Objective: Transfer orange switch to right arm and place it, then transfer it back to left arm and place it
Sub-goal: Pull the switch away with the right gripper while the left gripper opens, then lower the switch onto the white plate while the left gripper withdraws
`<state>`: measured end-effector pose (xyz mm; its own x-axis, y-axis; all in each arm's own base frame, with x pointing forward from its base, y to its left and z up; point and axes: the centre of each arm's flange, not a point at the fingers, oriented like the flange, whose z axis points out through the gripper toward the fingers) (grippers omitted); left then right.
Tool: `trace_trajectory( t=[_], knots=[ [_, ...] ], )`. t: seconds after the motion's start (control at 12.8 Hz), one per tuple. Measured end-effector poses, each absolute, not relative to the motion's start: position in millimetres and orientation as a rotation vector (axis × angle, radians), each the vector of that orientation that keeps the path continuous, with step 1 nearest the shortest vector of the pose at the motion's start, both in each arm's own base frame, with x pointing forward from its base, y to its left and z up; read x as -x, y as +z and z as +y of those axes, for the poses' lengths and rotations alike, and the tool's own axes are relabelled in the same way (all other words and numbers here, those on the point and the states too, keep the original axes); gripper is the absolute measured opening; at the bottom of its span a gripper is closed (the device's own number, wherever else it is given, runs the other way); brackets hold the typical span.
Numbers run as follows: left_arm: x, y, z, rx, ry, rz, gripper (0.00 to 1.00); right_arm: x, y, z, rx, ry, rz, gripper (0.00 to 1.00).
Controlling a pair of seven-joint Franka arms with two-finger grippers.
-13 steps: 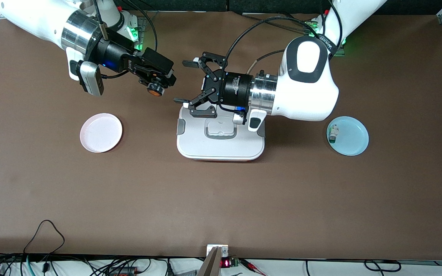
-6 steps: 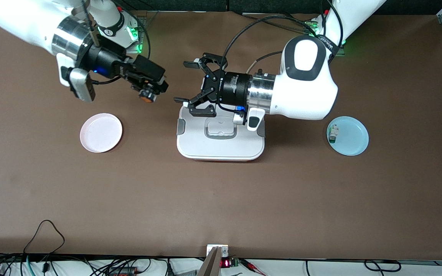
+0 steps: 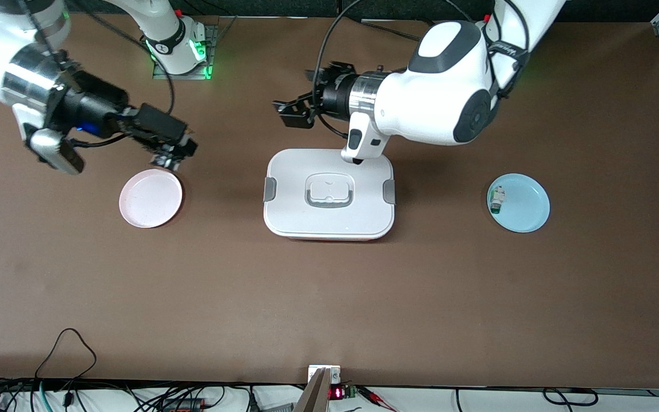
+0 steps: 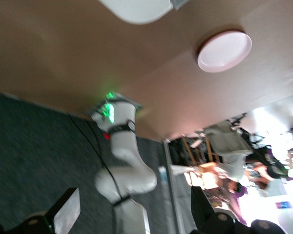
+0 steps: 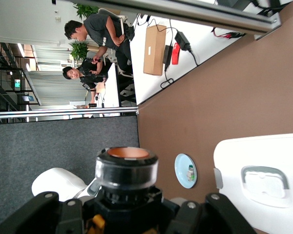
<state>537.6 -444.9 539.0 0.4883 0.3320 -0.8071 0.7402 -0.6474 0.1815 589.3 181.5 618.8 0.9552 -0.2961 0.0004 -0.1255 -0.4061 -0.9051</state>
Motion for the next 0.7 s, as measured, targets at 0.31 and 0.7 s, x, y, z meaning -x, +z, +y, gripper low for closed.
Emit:
trace_trajectory(
  t=[0.31,0.7],
  knots=[
    [-563,503,-389,-2.562,-0.751,0.53,1.0,-609,608,162,2.077,-0.185,0.273,0.01],
    [-590,460,-329,-2.891,-0.532,0.283,1.0,-620,573,143,2.243,-0.196,0.249,0.01]
  ],
)
